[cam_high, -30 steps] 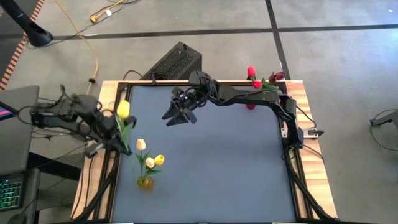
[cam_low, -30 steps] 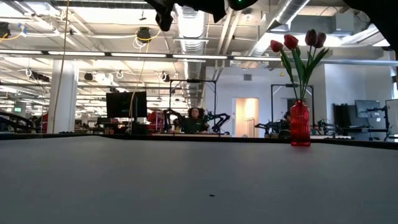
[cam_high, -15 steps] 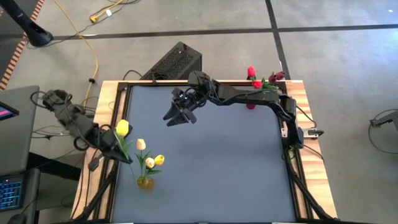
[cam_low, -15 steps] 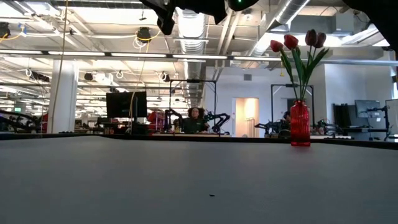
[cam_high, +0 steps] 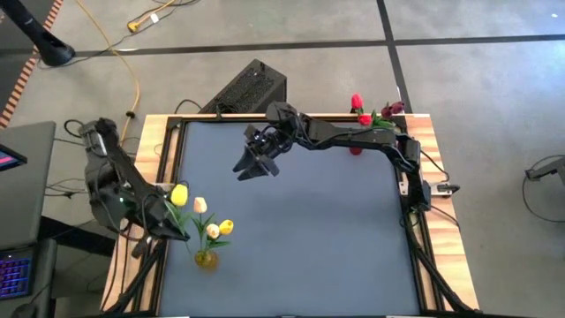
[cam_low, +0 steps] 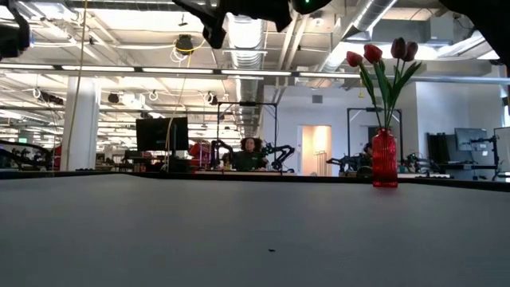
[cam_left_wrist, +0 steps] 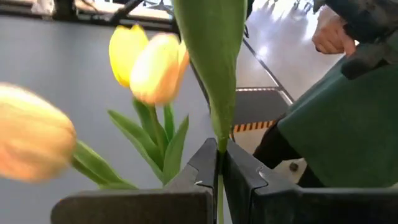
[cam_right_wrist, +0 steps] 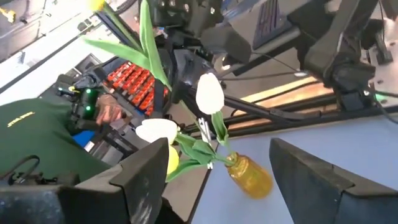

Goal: Sort flowers into vase by color
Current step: Put the yellow flower into the yellow vase

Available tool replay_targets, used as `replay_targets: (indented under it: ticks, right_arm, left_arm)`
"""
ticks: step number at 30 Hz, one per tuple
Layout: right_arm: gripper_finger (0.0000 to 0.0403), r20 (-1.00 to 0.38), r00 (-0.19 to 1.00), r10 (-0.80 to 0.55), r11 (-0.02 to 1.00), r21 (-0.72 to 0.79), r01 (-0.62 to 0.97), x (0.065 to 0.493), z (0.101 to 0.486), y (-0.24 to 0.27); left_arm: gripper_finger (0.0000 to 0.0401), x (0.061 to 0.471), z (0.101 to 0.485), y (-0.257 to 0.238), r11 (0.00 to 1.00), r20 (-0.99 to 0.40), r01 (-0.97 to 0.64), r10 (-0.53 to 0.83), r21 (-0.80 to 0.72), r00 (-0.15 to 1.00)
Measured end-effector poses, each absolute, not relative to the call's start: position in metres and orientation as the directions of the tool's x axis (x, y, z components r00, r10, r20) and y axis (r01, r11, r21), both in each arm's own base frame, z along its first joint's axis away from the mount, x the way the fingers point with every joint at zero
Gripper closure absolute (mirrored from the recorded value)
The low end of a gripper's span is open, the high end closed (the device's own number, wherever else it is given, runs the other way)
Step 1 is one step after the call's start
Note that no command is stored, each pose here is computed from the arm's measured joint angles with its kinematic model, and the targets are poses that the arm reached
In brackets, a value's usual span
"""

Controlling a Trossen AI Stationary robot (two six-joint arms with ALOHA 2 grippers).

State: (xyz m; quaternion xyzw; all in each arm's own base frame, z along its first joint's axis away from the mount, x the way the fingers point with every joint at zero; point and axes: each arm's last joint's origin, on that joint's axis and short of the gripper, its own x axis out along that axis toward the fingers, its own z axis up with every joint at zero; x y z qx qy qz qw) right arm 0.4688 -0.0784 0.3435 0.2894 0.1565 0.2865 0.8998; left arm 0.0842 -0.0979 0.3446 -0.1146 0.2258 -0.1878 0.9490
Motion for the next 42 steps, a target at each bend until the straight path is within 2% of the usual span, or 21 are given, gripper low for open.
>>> replay_targets:
  ticks: [8, 16, 23, 34, 42]
  right_arm:
    - [0.0097, -0.14, 0.783, 0.607, 0.668, 0.622, -0.407, 0.468, 0.34, -0.079]
    - [0.0097, -0.14, 0.785, 0.604, 0.669, 0.624, -0.404, 0.468, 0.34, -0.081]
    - [0.0097, -0.14, 0.78, 0.61, 0.666, 0.624, -0.409, 0.468, 0.34, -0.079]
    - [0.0097, -0.14, 0.78, 0.61, 0.666, 0.624, -0.409, 0.468, 0.34, -0.079]
    - [0.0097, -0.14, 0.779, 0.611, 0.665, 0.624, -0.41, 0.468, 0.34, -0.078]
  left_arm:
    - [0.0401, 0.079, 0.332, -0.106, 0.944, -0.347, 0.223, -0.3, -0.245, 0.889]
    - [0.0401, 0.073, 0.329, -0.114, 0.945, -0.356, 0.267, -0.32, -0.191, 0.878]
    - [0.0401, 0.07, 0.321, -0.121, 0.966, -0.374, 0.225, -0.256, -0.125, 0.891]
    - [0.0401, 0.068, 0.311, -0.142, 0.967, -0.405, 0.227, -0.255, -0.117, 0.878]
    - [0.0401, 0.07, 0.303, -0.15, 0.98, -0.413, 0.192, -0.198, -0.056, 0.889]
